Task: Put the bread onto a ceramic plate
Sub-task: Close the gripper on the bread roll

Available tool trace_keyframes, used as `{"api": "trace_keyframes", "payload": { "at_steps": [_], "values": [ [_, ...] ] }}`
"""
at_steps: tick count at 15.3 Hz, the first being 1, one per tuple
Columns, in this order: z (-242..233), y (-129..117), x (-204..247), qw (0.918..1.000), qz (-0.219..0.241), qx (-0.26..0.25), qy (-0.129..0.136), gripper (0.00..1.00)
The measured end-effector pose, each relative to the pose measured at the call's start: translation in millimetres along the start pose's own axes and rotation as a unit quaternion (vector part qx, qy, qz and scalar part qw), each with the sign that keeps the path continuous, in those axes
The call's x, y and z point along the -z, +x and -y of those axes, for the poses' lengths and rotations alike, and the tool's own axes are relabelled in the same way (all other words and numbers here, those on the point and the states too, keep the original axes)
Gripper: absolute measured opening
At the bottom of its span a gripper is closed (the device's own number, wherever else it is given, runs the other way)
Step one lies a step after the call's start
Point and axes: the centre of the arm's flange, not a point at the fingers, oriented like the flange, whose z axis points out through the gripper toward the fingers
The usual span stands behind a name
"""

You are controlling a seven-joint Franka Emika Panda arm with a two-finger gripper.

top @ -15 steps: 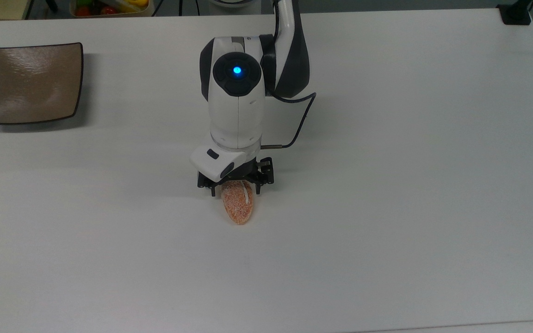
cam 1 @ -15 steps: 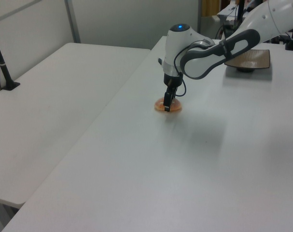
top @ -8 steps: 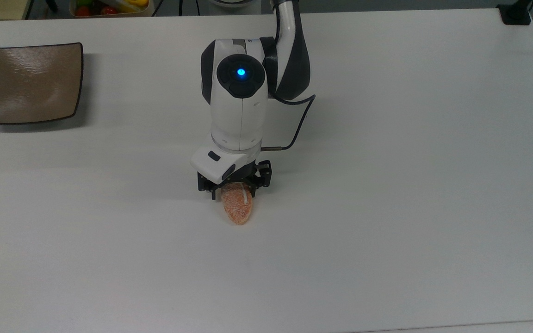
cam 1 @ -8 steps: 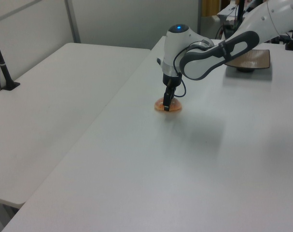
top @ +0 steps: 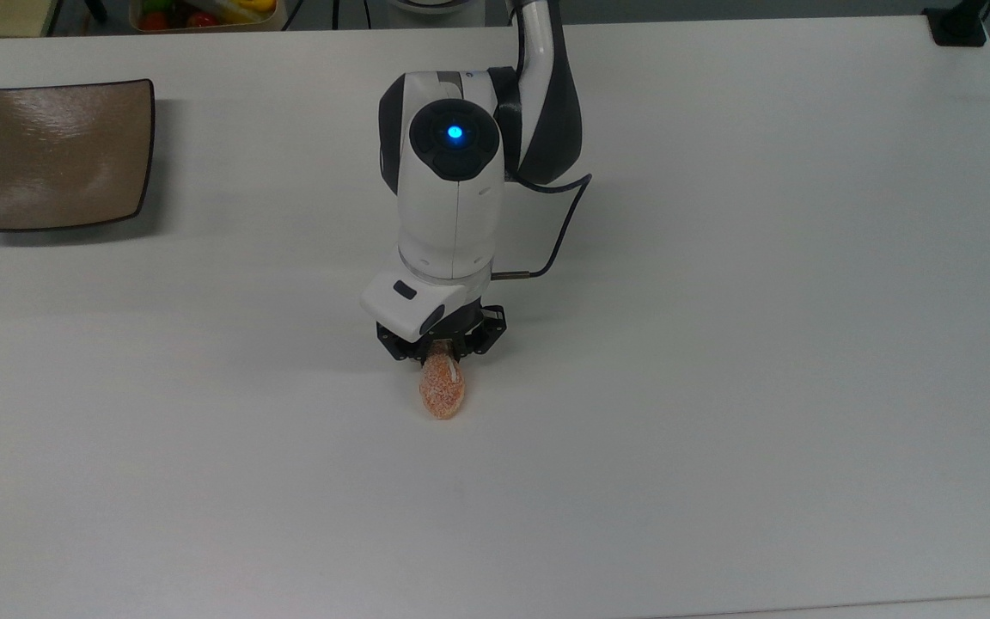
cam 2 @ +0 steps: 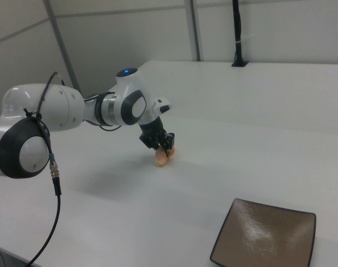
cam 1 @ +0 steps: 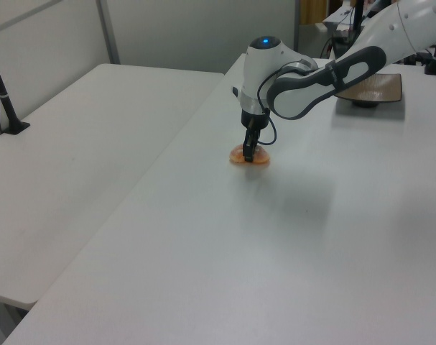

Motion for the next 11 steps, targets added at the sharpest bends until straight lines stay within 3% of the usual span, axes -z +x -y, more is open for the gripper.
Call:
{"api": "trace_keyframes", "payload": {
  "at_steps": [6,11],
  "values": [
    [-1.1,5.8,15.8,0.9999,-0.014,-0.001,0.000,0.22],
    [-11.7,7.4,87.7,0.9995,-0.030,-0.008,0.001,0.23]
  ]
}}
